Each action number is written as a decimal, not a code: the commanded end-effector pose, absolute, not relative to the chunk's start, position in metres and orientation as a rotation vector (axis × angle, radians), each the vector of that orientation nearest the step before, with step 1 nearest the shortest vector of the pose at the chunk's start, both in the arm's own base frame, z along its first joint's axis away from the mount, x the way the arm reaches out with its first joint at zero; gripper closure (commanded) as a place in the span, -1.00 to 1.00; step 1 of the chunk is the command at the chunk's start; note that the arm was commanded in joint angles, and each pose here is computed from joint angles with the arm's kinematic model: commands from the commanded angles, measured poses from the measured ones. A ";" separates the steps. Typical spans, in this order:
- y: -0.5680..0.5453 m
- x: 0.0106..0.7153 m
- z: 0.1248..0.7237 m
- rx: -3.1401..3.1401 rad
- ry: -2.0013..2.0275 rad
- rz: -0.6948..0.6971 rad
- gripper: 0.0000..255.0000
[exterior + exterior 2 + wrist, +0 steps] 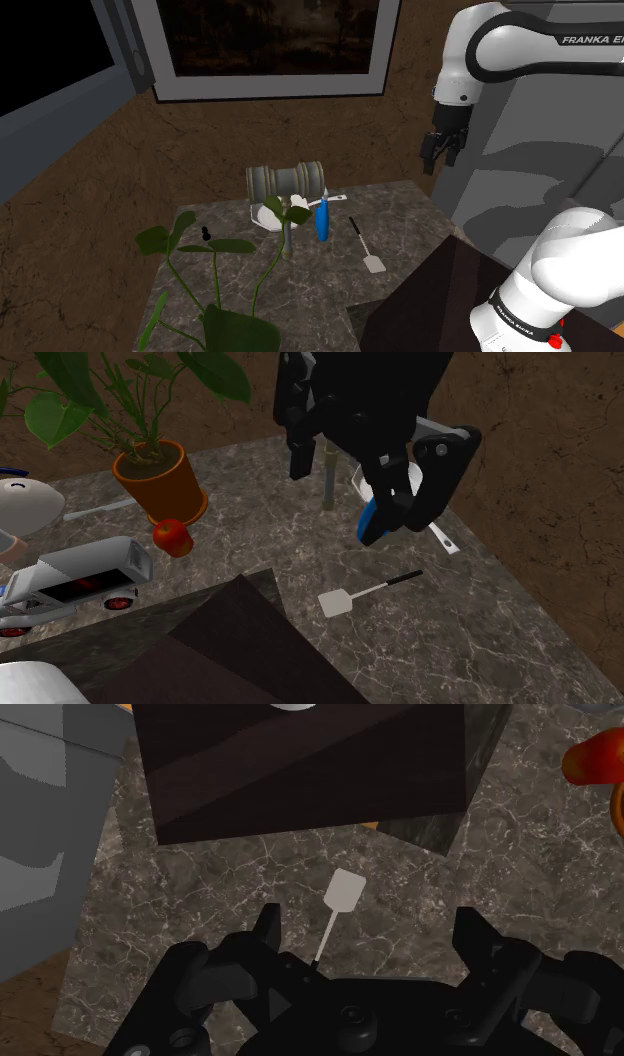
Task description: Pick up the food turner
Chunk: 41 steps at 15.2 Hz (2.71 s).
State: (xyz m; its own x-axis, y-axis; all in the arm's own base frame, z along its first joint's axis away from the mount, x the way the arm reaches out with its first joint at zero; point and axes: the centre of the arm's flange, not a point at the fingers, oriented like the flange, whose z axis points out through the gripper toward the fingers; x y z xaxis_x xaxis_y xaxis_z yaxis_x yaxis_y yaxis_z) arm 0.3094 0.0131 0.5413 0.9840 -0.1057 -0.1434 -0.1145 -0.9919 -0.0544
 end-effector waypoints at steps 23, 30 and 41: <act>0.018 0.402 0.276 -3.081 0.552 0.009 -1.00; 0.010 0.438 0.195 -3.073 0.674 -0.059 -1.00; 0.003 0.463 0.112 -3.064 0.752 -0.102 -1.00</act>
